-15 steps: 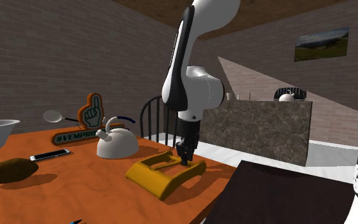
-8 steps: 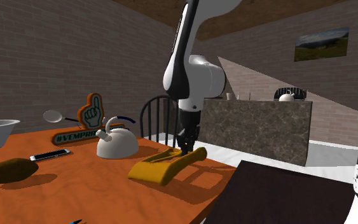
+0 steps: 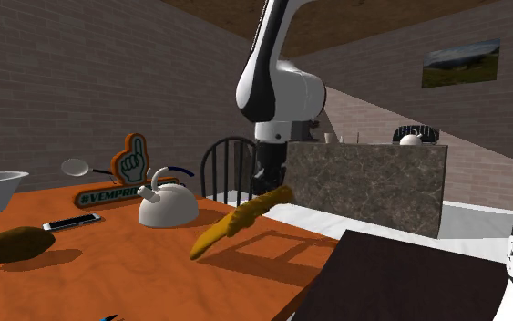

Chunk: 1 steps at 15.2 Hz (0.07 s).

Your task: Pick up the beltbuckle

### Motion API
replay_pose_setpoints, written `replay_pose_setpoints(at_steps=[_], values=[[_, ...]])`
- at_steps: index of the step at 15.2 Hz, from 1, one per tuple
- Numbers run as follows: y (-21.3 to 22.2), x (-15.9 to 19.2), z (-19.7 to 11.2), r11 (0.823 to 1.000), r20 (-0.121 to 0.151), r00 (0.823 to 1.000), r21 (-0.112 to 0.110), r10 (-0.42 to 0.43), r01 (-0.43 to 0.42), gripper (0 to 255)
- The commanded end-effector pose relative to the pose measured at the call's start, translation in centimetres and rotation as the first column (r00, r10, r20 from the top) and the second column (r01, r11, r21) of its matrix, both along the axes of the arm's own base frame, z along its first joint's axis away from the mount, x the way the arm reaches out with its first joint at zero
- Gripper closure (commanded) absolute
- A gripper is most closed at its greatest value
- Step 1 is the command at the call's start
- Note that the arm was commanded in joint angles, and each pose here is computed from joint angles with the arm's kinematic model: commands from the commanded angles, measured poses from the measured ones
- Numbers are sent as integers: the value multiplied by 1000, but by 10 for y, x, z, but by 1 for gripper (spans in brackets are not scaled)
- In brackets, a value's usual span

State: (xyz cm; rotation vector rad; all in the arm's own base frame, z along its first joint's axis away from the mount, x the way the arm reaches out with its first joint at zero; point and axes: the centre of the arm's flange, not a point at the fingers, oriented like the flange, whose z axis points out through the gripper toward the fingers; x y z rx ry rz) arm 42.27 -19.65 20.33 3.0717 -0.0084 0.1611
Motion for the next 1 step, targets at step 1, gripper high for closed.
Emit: replay_pose_setpoints(at_steps=[1], values=[[0, 0, 4, 1000, 0, 1000, 0, 0, 0, 255]])
